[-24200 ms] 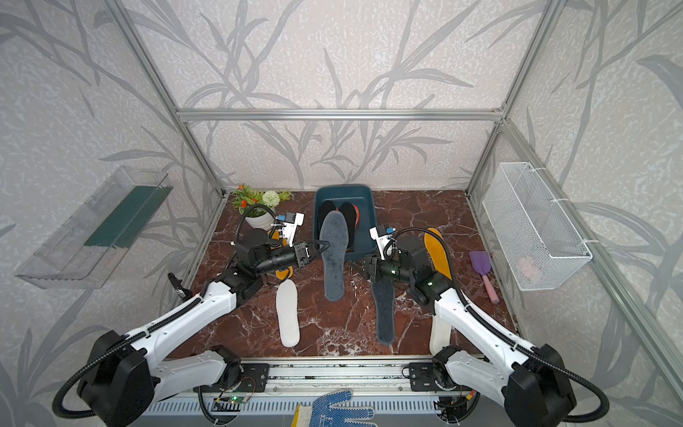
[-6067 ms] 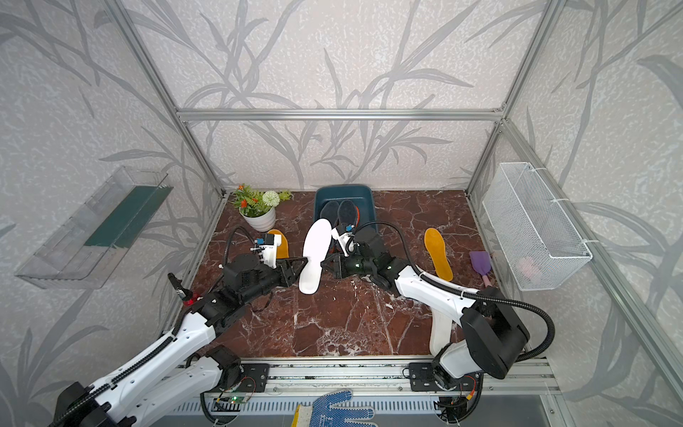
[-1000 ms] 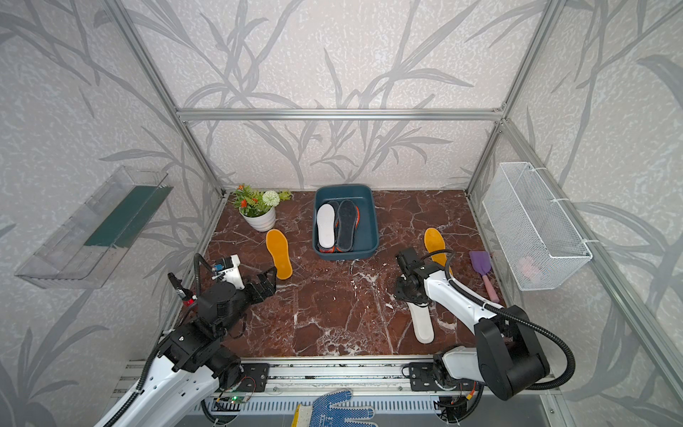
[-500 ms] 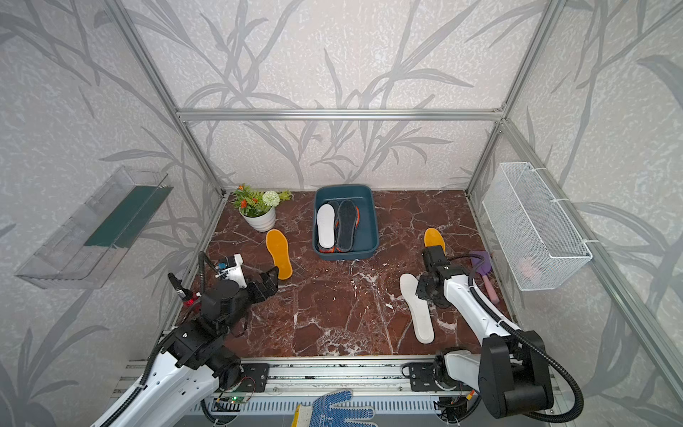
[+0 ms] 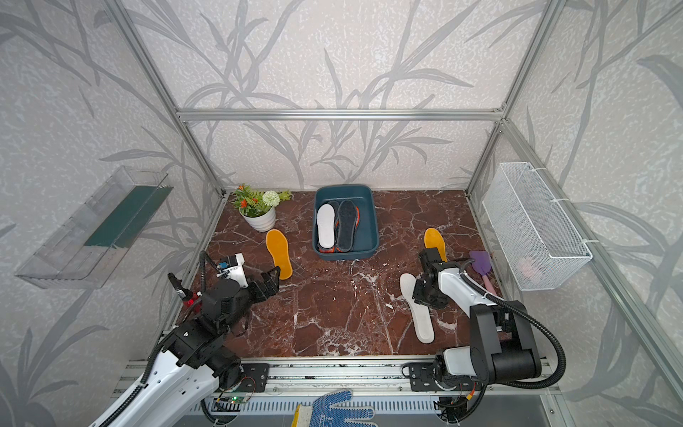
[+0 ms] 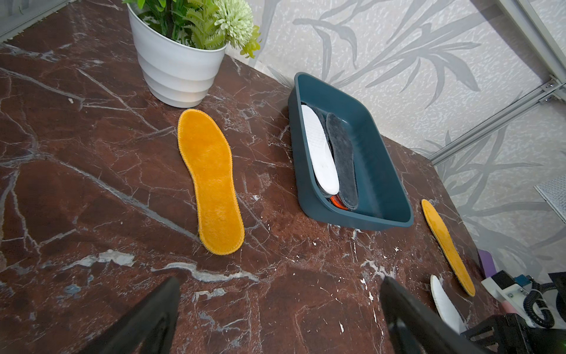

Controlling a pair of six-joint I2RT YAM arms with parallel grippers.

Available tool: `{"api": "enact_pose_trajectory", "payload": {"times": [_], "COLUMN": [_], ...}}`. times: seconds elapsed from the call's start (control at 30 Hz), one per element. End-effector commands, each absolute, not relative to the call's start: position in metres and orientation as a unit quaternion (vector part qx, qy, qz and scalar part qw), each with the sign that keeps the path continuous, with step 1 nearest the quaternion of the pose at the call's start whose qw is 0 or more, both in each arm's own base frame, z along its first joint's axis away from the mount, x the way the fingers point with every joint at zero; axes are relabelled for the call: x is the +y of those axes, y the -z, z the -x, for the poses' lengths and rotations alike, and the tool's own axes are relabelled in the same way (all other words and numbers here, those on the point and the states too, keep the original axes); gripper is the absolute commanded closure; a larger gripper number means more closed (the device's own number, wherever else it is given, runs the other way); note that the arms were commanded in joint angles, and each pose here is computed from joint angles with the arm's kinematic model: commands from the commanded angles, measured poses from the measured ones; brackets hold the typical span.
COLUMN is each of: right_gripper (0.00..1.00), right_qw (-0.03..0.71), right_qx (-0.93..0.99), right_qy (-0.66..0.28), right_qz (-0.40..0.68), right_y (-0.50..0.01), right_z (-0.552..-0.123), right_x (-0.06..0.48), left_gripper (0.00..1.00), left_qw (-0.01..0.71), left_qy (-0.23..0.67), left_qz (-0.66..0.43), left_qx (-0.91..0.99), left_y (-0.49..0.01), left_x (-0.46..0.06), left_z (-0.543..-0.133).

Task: Put the insoles into the storage box
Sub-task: Pick up the insole from the center of the board.

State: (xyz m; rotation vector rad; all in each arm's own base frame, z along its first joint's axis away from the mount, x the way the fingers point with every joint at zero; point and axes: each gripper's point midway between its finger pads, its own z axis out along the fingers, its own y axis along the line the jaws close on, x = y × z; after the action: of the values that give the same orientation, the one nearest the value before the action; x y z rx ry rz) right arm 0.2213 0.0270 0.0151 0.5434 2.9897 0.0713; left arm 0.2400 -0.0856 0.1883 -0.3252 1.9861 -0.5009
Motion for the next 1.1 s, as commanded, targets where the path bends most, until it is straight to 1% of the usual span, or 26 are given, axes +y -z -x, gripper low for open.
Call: {"api": "enact_pose_trajectory", "payload": {"times": [0.0,0.17,0.27,0.33,0.5,0.63,0.73,0.83,1.07], "right_gripper": [0.69,0.86,0.96,1.0,1.0,1.0,1.0,1.0,1.0], "right_qw": [0.048,0.052,0.052,0.054,0.08,0.116,0.151,0.18,0.232], "right_qx": [0.981,0.979,0.978,0.978,0.975,0.971,0.966,0.962,0.956], "right_qy": [-0.057,-0.073,-0.083,-0.09,-0.104,-0.116,-0.132,-0.14,-0.156], "right_qz": [-0.178,-0.181,-0.183,-0.181,-0.177,-0.173,-0.166,-0.148,-0.086], "right_y": [-0.012,-0.012,-0.012,-0.012,-0.026,-0.051,-0.074,-0.096,-0.139], "right_z": [-0.219,-0.217,-0.217,-0.218,-0.224,-0.232,-0.239,-0.245,-0.259], "right_x": [0.037,0.042,0.045,0.048,0.05,0.052,0.058,0.07,0.123], "left_gripper": [0.01,0.01,0.01,0.01,0.01,0.03,0.07,0.15,0.3], "left_qw": [0.518,0.518,0.518,0.517,0.52,0.516,0.506,0.487,0.422], "left_qy": [0.208,0.209,0.209,0.209,0.217,0.232,0.254,0.286,0.369], "left_qz": [0.139,0.139,0.138,0.138,0.139,0.14,0.134,0.118,0.053], "left_qx": [0.818,0.818,0.818,0.818,0.814,0.813,0.813,0.817,0.826], "left_y": [-0.196,-0.196,-0.197,-0.196,-0.199,-0.2,-0.199,-0.199,-0.203], "left_x": [-0.083,-0.083,-0.084,-0.084,-0.086,-0.094,-0.106,-0.125,-0.181], "left_z": [-0.24,-0.241,-0.242,-0.242,-0.243,-0.248,-0.254,-0.26,-0.269]}}
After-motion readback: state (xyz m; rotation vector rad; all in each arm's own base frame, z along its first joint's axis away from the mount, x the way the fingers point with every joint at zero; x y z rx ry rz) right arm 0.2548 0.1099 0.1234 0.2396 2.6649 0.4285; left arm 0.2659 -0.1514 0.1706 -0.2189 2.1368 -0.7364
